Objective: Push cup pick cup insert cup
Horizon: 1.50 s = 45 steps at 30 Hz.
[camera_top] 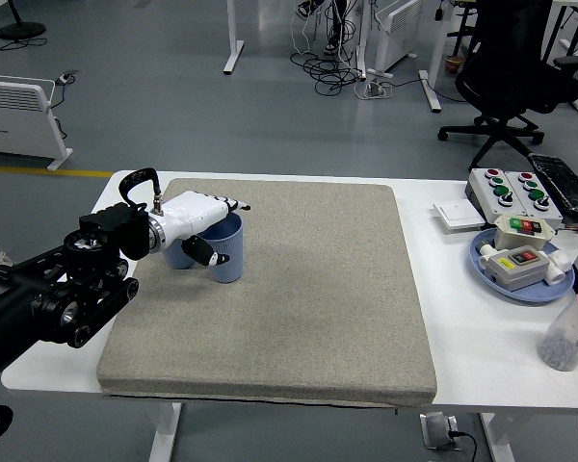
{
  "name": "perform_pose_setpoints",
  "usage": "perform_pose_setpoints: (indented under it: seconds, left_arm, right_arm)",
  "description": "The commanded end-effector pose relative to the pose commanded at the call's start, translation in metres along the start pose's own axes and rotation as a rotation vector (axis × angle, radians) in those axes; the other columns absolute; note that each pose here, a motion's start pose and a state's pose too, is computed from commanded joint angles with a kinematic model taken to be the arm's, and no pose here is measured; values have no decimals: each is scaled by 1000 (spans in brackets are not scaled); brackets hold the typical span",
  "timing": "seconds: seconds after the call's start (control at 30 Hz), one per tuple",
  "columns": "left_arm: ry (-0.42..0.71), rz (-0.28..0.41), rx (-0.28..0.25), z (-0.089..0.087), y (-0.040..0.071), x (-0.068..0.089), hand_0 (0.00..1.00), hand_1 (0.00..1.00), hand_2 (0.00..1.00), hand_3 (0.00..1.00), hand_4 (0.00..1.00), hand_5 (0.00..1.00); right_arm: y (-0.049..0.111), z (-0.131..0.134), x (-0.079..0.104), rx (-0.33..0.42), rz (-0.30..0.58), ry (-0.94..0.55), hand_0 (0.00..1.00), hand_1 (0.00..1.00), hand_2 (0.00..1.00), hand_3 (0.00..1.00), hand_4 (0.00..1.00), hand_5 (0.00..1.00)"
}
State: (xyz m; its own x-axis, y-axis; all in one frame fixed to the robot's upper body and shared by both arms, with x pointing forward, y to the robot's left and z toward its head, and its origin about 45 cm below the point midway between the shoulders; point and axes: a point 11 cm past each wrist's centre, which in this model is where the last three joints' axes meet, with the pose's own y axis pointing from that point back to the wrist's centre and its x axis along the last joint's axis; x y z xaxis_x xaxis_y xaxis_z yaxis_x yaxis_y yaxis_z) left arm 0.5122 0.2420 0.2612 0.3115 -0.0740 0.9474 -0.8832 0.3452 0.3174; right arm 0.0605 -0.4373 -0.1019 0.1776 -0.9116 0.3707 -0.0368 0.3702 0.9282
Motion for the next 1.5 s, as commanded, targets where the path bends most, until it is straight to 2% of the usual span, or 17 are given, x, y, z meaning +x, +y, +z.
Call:
perform_pose_setpoints:
  seconds: [0.4, 0.43, 0.6, 0.63, 0.97, 1.2, 1.5]
  left_arm:
    - [12, 3, -26, 5, 2, 4, 633, 827, 901, 917, 729, 190]
    - [13, 1, -26, 5, 2, 3, 743, 900, 966, 974, 748, 200]
    - [23, 4, -22, 3, 2, 3, 743, 900, 966, 974, 748, 200]
    - [23, 5, -21, 2, 2, 2, 821, 936, 998, 998, 763, 211]
    - [23, 21, -20, 2, 2, 4, 839, 945, 998, 998, 781, 226]
    - [30, -18, 12, -6, -1, -4, 857, 948, 998, 998, 791, 232]
    - [46, -43, 48, -16, -2, -11, 824, 931, 988, 998, 800, 244]
  right_arm:
    - [0, 0, 0, 0, 0, 0, 731, 671, 710, 602, 171, 387]
    - [0, 0, 0, 0, 1, 1, 731, 672, 710, 602, 171, 389]
    - [0, 0, 0, 0, 1, 1, 731, 672, 710, 602, 171, 389]
    - [0, 0, 0, 0, 1, 1, 731, 672, 711, 602, 171, 389]
    - [0, 2, -2, -4, -1, 5, 731, 671, 711, 602, 170, 388]
    - [0, 3, -2, -8, -1, 18, 731, 671, 711, 601, 169, 388]
    - [0, 1, -2, -7, 0, 27, 731, 672, 711, 601, 169, 387]
